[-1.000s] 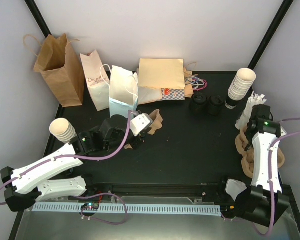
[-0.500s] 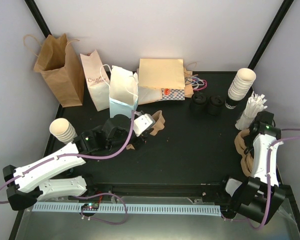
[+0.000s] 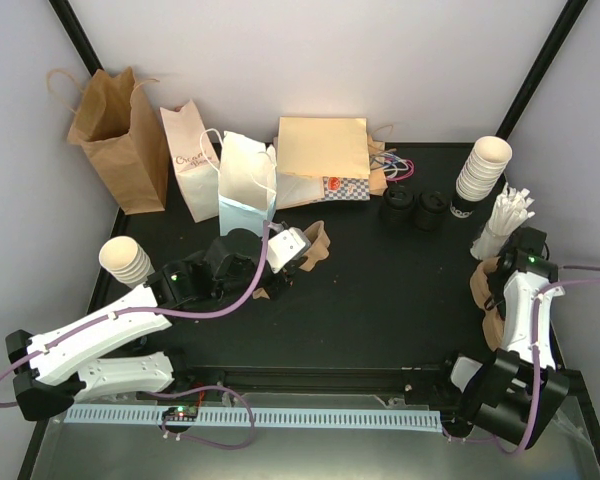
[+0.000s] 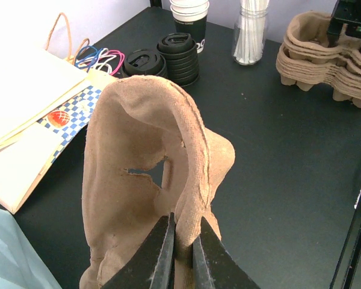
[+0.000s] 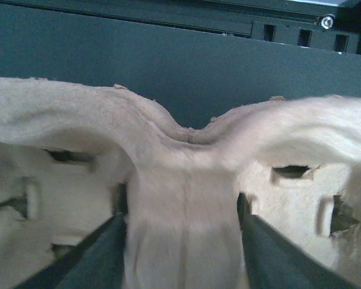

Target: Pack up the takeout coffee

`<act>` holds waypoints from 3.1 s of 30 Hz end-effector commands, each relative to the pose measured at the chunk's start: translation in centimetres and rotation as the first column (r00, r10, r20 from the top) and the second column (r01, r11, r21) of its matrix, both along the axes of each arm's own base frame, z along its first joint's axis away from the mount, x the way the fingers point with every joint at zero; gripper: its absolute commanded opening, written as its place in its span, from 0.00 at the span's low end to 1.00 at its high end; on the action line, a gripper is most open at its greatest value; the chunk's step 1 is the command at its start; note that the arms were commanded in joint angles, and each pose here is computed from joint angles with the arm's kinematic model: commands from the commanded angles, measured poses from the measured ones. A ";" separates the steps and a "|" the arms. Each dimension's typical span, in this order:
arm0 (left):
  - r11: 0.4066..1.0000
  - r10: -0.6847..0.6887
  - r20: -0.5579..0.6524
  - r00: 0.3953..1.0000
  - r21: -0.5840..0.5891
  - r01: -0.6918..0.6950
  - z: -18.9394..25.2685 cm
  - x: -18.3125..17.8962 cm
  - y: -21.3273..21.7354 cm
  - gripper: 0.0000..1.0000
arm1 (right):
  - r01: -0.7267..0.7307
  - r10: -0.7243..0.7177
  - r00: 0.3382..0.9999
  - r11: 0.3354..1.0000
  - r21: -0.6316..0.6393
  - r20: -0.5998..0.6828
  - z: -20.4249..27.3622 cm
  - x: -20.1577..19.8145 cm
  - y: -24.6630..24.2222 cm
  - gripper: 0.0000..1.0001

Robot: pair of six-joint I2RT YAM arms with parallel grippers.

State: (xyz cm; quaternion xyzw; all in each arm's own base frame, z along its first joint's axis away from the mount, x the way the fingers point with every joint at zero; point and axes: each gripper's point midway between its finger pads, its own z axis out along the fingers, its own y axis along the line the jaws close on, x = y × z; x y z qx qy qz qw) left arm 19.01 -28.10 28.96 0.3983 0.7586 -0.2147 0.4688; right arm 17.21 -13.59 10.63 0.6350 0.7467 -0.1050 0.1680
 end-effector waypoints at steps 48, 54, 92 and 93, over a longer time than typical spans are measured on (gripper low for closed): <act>0.976 -0.096 -0.274 0.957 0.162 0.144 -9.5 1.0 -12.7 0.86 | -0.866 0.827 0.398 0.482 -0.136 0.397 8.8 8.8 14.9 1.00; 0.996 -0.047 -0.203 0.978 0.065 0.062 -2.9 0.9 -9.6 0.97 | -0.910 0.865 0.325 0.396 -0.122 0.383 8.4 9.4 17.5 1.00; 0.791 0.532 -0.339 0.776 -0.129 -0.598 6.4 3.3 16.3 0.99 | -0.954 0.954 -0.300 -0.300 0.014 0.007 -0.7 5.6 37.5 0.91; 0.791 0.534 -0.336 0.776 -0.127 -0.599 6.4 3.3 16.4 0.99 | -0.955 0.955 -0.297 -0.297 0.020 -0.008 -1.1 5.6 37.7 0.91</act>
